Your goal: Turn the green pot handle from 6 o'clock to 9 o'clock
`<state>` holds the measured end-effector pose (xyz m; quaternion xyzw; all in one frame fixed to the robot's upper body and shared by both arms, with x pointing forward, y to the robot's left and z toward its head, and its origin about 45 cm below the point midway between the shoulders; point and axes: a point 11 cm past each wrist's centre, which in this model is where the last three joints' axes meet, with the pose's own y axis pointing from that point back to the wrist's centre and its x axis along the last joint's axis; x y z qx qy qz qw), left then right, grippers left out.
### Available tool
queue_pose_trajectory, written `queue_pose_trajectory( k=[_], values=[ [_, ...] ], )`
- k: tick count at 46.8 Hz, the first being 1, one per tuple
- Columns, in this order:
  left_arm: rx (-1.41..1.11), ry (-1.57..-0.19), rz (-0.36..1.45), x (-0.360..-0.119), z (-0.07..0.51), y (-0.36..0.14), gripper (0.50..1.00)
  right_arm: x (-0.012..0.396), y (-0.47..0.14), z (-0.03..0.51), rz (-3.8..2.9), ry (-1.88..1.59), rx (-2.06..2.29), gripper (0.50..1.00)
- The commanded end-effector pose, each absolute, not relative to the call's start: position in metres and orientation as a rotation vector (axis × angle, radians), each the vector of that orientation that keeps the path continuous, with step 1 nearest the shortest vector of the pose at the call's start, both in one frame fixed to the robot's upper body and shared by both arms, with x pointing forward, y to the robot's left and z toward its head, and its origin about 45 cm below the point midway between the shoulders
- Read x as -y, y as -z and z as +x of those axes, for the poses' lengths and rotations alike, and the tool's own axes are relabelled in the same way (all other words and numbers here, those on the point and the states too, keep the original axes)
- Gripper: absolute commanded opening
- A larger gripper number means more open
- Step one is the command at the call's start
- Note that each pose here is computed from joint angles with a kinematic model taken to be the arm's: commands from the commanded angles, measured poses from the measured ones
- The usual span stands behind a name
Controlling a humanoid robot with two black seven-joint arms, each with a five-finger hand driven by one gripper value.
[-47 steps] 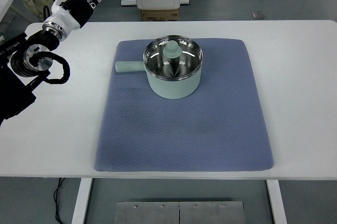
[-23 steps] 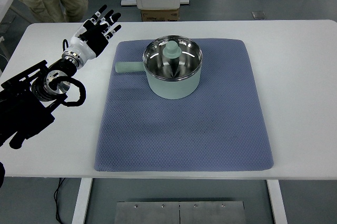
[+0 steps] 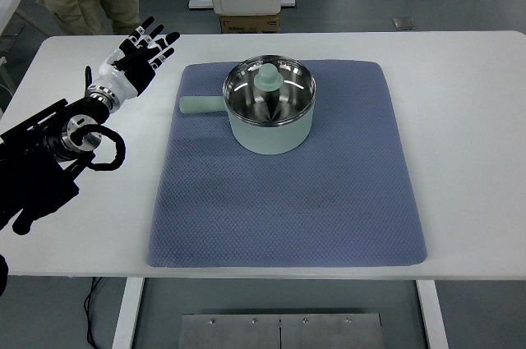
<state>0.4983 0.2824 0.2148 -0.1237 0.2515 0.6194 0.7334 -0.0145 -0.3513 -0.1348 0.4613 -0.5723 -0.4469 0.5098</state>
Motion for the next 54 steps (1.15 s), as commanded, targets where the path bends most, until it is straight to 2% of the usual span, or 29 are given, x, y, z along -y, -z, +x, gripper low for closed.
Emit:
queue_pose_trajectory(
  k=[1,8,21,54],
  values=[
    [-0.55,-1.369,-0.273,-0.284,0.498,-0.214,1.0,0.351,0.135,-0.014,1.112,1.076,1.378,1.0],
    [-0.532,-1.374,-0.282,-0.279,0.5,-0.214,1.0,0.352,0.135,-0.016,1.108,1.077,1.378,1.0],
    [-0.35,-1.346,-0.288,-0.27,0.503,-0.229,1.0,0.352,0.135,-0.016,1.109,1.076,1.377,1.0],
    [-0.344,-1.341,-0.306,-0.265,0.502,-0.228,1.0,0.352,0.135,-0.013,1.11,1.077,1.384,1.0]
  ],
)
